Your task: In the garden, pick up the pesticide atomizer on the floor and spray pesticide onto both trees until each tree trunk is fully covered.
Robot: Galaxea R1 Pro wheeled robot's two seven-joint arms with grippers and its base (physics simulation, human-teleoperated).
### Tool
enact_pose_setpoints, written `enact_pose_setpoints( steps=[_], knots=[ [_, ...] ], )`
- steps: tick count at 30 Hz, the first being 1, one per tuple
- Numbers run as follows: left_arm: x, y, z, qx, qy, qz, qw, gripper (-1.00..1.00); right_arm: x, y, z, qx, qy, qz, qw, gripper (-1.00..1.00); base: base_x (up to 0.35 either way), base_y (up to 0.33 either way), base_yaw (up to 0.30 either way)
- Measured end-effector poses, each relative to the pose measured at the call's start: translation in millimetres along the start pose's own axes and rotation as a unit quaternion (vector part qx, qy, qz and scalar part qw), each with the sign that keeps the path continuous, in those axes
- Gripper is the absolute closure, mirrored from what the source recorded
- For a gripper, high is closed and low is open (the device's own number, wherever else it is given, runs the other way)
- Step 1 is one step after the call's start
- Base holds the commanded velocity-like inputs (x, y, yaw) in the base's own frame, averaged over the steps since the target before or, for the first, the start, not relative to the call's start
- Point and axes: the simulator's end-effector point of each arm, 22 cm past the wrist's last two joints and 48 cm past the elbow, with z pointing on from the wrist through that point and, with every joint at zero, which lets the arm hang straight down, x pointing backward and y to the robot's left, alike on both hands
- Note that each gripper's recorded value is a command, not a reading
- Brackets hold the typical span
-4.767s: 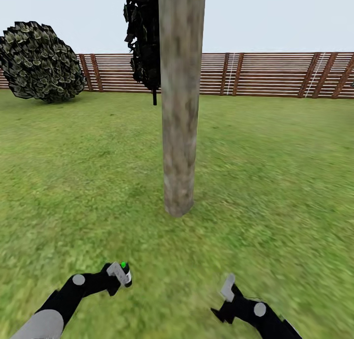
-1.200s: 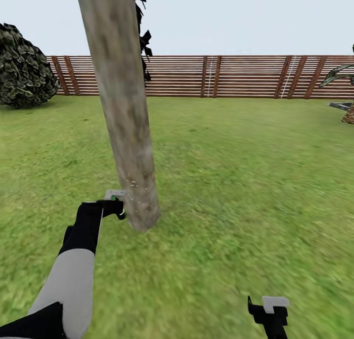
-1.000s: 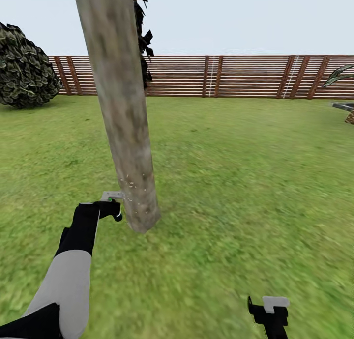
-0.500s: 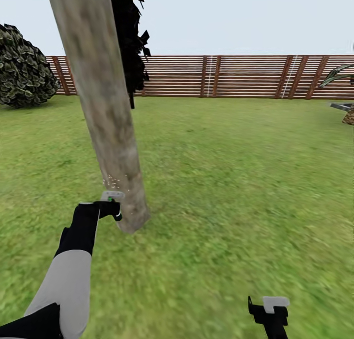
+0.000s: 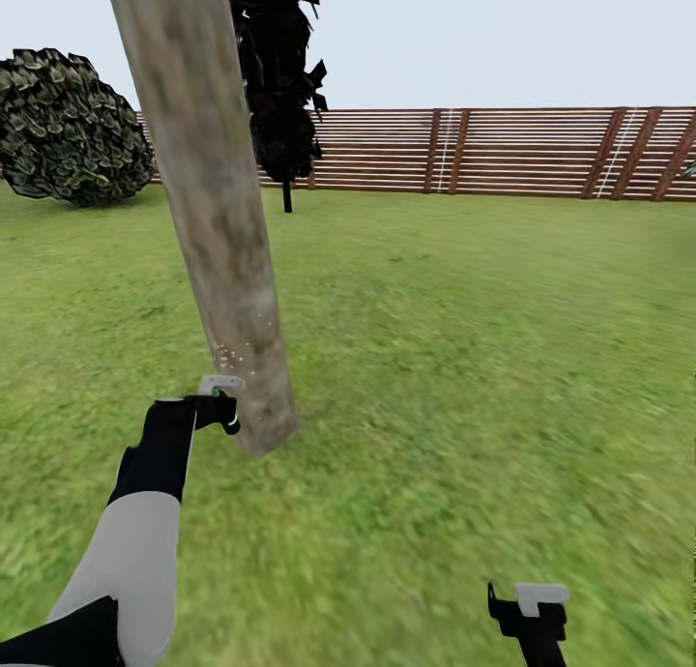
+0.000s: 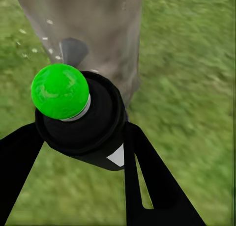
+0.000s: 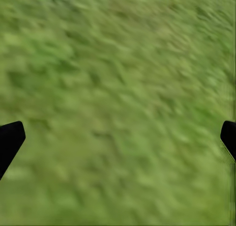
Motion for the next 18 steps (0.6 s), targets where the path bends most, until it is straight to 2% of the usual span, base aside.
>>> enact_pose_setpoints(
  steps=[11, 14, 18],
  knots=[
    [10.3, 2.8, 1.9, -0.003, 0.008, 0.001, 1.0, 1.0, 0.0, -0.9, 0.1, 0.0, 0.0, 0.0, 1.0, -1.0, 0.086, -0.273, 0.002],
    [45.5, 18.3, 3.7, -0.016, 0.032, -0.013, 0.9993, 1.0, -0.2, 1.0, -0.1, -0.001, 0.0, 0.0, 1.0, -1.0, 0.096, -0.273, 0.186],
    [59.4, 30.1, 3.6, -0.034, 0.038, -0.024, 0.9984, 1.0, -0.3, 1.4, -0.1, -0.001, 0.0, 0.001, 1.0, -1.0, 0.082, -0.273, 0.262]
  ],
)
